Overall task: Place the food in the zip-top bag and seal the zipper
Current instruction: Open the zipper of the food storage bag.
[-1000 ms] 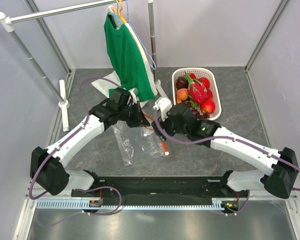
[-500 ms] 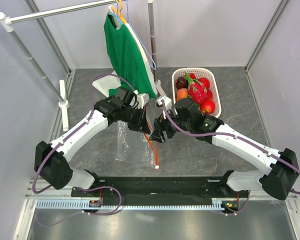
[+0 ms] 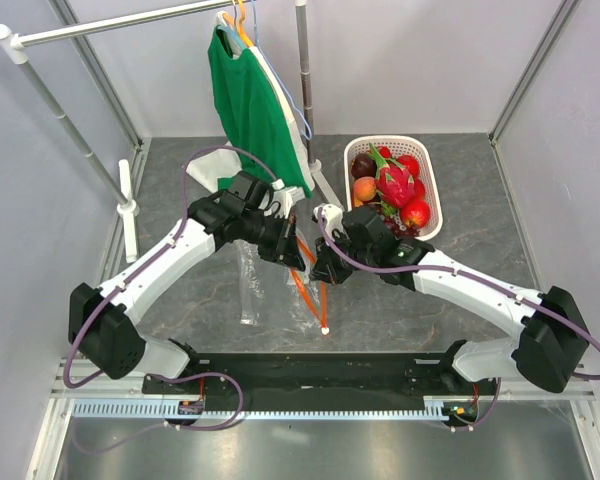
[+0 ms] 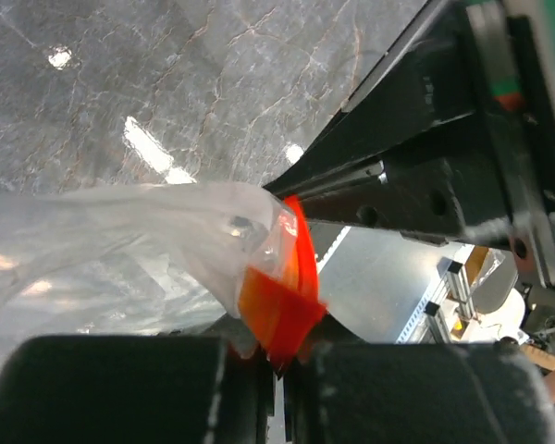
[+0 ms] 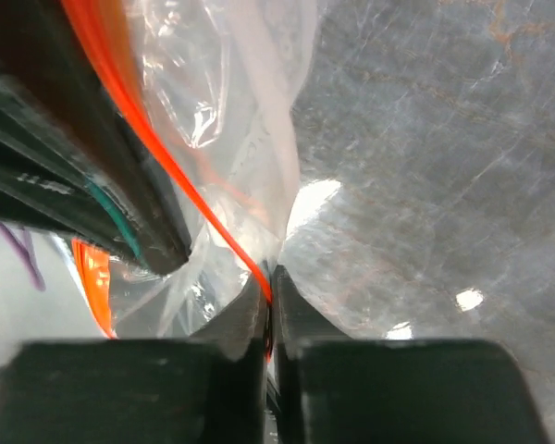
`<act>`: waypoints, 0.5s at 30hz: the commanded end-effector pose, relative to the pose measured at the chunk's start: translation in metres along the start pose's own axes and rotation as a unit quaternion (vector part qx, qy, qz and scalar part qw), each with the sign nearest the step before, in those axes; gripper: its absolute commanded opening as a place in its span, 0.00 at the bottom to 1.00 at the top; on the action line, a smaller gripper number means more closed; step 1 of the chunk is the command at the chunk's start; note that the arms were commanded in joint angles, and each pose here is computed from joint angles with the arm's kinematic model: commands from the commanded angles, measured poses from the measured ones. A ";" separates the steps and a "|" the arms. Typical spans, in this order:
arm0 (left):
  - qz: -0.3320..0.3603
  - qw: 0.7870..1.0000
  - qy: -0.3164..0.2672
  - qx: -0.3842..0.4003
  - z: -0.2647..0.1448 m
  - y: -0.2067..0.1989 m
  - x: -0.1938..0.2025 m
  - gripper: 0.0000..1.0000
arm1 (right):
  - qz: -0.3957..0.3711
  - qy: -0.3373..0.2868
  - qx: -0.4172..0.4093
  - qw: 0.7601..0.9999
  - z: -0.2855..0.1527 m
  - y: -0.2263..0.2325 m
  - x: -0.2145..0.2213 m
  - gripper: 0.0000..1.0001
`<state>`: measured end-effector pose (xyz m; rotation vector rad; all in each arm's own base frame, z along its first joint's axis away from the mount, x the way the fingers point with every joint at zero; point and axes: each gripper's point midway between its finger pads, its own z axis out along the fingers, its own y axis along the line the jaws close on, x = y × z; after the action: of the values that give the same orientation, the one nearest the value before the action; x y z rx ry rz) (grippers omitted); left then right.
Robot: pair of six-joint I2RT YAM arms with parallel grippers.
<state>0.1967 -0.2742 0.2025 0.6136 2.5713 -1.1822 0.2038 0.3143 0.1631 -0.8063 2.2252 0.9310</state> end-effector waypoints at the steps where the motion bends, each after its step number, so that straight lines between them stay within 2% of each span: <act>1: 0.064 0.997 -0.038 0.010 -0.018 -0.018 -0.018 0.17 | 0.045 -0.028 -0.002 0.999 0.002 0.001 -0.011 0.00; 2: 0.061 0.997 -0.047 -0.004 -0.021 -0.015 -0.021 0.46 | 0.085 -0.029 -0.004 0.996 0.001 0.001 -0.012 0.00; 4: 0.056 0.993 -0.096 -0.044 -0.035 -0.009 -0.032 0.74 | 0.136 -0.040 0.000 0.990 -0.004 -0.008 -0.018 0.00; 5: 0.061 0.990 -0.119 -0.052 -0.040 -0.009 -0.037 0.92 | 0.157 -0.044 0.002 0.987 -0.005 -0.011 -0.020 0.00; 6: 0.062 0.984 -0.155 -0.067 -0.044 -0.005 -0.045 0.99 | 0.193 -0.050 0.006 0.980 -0.007 -0.014 -0.024 0.00; 7: 0.075 0.975 -0.198 -0.067 -0.059 -0.013 -0.050 1.00 | 0.217 -0.056 0.014 0.975 -0.010 -0.022 -0.026 0.00; 10: 0.080 0.958 -0.265 -0.079 -0.072 -0.011 -0.058 1.00 | 0.285 -0.068 0.014 0.956 -0.011 -0.028 -0.036 0.00; 15: 0.046 0.965 -0.255 -0.048 -0.055 -0.014 -0.056 1.00 | 0.337 -0.065 0.014 0.939 0.000 -0.032 -0.045 0.00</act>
<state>0.2178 -0.2423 0.2741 0.4624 2.1386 -0.9862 0.2456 0.2930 0.1688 -0.0832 2.4127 1.1016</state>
